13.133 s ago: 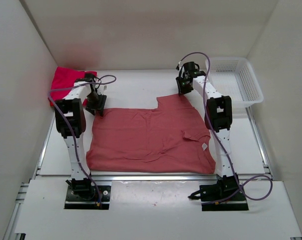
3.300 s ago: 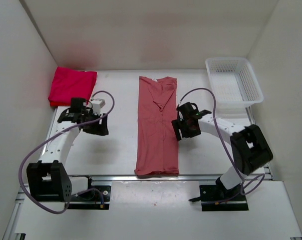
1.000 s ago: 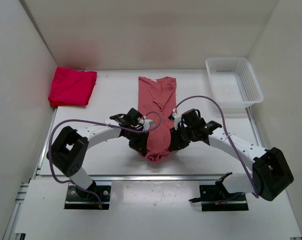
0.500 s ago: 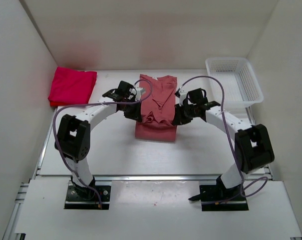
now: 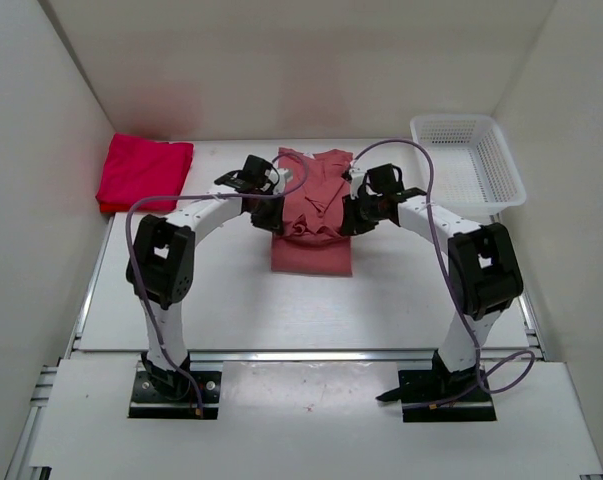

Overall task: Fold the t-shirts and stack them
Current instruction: Fold the folded rectangular tshirt in 1/3 of the way

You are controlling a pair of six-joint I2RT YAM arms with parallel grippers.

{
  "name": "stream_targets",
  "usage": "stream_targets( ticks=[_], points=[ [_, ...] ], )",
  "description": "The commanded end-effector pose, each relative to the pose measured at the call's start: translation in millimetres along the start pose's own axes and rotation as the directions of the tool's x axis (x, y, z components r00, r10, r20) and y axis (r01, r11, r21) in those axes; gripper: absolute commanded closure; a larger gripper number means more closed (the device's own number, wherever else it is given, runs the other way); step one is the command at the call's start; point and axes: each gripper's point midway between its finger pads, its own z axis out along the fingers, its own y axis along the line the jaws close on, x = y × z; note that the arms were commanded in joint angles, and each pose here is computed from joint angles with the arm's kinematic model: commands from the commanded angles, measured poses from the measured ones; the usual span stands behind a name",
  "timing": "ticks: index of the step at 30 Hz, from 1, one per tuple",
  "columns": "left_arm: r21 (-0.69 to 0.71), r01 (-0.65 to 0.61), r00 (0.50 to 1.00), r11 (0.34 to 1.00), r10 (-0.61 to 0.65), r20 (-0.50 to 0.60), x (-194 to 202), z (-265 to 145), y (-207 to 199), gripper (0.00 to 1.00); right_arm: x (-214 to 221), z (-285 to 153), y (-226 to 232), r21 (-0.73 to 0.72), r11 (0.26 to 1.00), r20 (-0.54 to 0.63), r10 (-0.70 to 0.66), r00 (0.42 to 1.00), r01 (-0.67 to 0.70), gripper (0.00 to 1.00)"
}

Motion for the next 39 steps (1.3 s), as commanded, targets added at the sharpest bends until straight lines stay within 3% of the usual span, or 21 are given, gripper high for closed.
stream_targets(
  ticks=[1, 2, 4, 5, 7, 9, 12, 14, 18, 23, 29, 32, 37, 39],
  points=[
    [-0.023, -0.064, 0.993, 0.998, 0.066, 0.102, -38.5, -7.6, -4.8, 0.93, -36.3, -2.4, -23.2, 0.082, 0.995, 0.080, -0.056, 0.995, 0.049, 0.96],
    [-0.052, -0.060, 0.994, 0.997, 0.065, 0.087, -36.0, -1.3, 1.7, 0.89, -36.2, -1.6, -31.1, 0.109, 0.994, 0.073, -0.040, 0.997, 0.032, 0.92],
    [-0.076, -0.056, 0.993, 0.996, 0.063, 0.099, -42.5, 1.0, 7.1, 0.71, -53.1, -2.3, -44.8, 0.166, 0.985, 0.095, -0.057, 0.994, 0.041, 0.64],
    [-0.081, -0.050, 0.995, 0.995, 0.057, 0.088, -39.7, 1.9, 8.5, 0.53, -59.0, -2.4, -56.0, 0.211, 0.976, 0.097, -0.070, 0.993, 0.048, 0.51],
    [-0.103, -0.042, 0.993, 0.994, 0.053, 0.104, -44.7, -5.7, 15.8, 0.21, -91.9, -12.2, -58.4, 0.258, 0.960, 0.128, -0.142, 0.981, 0.106, 0.43],
    [-0.136, -0.039, 0.991, 0.990, 0.056, 0.124, -49.7, -16.5, 24.9, 0.02, -118.9, -20.7, -53.8, 0.284, 0.946, 0.158, -0.206, 0.966, 0.155, 0.42],
    [-0.200, -0.022, 0.980, 0.979, 0.061, 0.189, -68.5, -45.1, 39.5, 0.01, -139.7, -30.8, -29.2, 0.278, 0.929, 0.178, -0.299, 0.938, 0.243, 0.55],
    [-0.227, -0.008, 0.974, 0.974, 0.058, 0.217, -73.8, -62.7, 54.9, 0.01, -131.2, -36.3, -4.4, 0.228, 0.928, 0.173, -0.336, 0.926, 0.294, 0.78],
    [-0.221, 0.057, 0.974, 0.974, -0.006, 0.225, -60.1, -78.3, 71.5, 0.01, -85.1, -26.4, 32.6, 0.100, 0.955, 0.130, -0.291, 0.948, 0.279, 1.00],
    [-0.216, 0.125, 0.976, 0.968, -0.080, 0.204, -37.4, -85.4, 97.4, 0.02, -39.6, 8.8, 74.4, -0.070, 0.964, 0.031, -0.256, 0.966, 0.258, 1.00],
    [-0.188, 0.137, 0.977, 0.973, -0.101, 0.185, -21.3, -87.7, 94.8, 0.04, -30.9, 47.9, 69.7, -0.033, 0.969, -0.027, -0.246, 0.969, 0.245, 1.00],
    [-0.132, 0.118, 0.980, 0.984, -0.095, 0.173, -14.5, -92.2, 71.4, 0.12, -42.3, 62.9, 52.9, 0.015, 0.969, -0.031, -0.247, 0.969, 0.247, 1.00],
    [0.004, 0.067, 0.998, 0.998, -0.067, 0.012, 51.3, -64.1, 8.7, 0.11, -54.0, 82.8, 18.1, 0.101, 0.961, -0.052, -0.255, 0.966, 0.259, 1.00],
    [0.008, 0.059, 0.998, 0.998, -0.059, -0.020, 65.2, -57.8, 4.6, 0.09, -69.8, 81.4, 8.9, 0.139, 0.959, -0.022, -0.246, 0.969, 0.247, 1.00]
  ],
)
